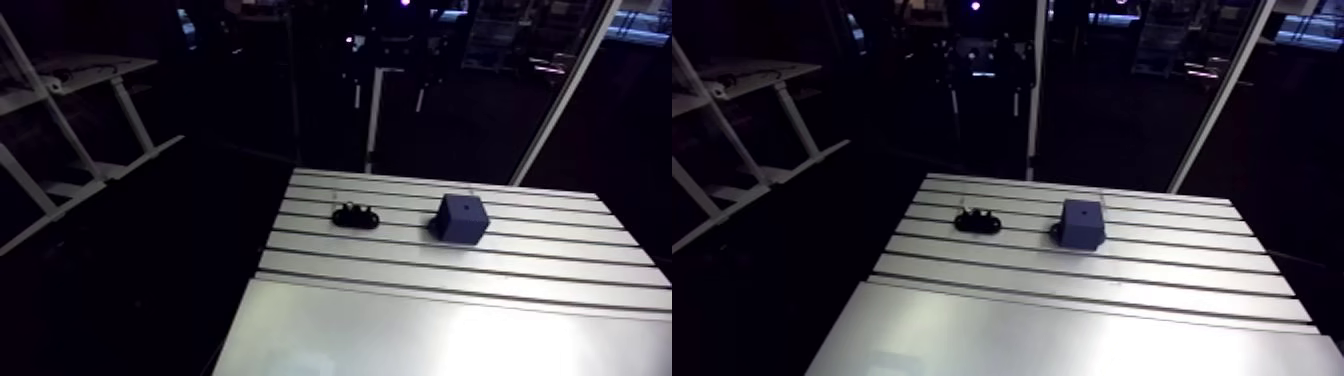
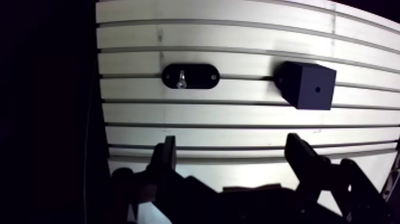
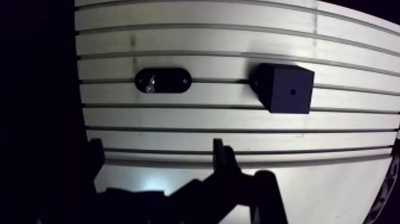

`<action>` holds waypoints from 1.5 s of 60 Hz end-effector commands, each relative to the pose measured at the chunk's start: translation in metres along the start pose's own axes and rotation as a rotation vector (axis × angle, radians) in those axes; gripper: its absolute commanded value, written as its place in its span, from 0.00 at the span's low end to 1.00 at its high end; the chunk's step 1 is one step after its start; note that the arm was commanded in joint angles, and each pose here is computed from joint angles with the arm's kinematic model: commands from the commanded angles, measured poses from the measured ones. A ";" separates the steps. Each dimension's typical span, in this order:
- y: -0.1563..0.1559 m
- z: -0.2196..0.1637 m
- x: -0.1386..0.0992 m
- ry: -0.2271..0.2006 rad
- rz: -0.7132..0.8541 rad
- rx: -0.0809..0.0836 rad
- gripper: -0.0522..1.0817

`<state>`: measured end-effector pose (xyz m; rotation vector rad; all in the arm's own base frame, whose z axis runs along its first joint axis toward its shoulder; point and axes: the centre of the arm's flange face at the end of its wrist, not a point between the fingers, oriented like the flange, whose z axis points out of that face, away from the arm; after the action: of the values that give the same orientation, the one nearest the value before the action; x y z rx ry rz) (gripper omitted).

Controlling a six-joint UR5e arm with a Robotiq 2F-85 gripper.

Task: Pick up the M10 bolt and insert it into the hole until fully seated.

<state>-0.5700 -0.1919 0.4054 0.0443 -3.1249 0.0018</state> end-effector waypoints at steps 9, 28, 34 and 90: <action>-0.012 0.078 0.007 -0.039 -0.017 -0.001 0.05; -0.029 0.110 0.014 -0.037 -0.042 -0.009 0.05; -0.034 0.119 0.015 -0.035 -0.049 -0.011 0.05; -0.065 0.175 0.014 -0.083 -0.076 -0.018 0.05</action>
<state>-0.5864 -0.2511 0.2380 0.1522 -3.1937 -0.0239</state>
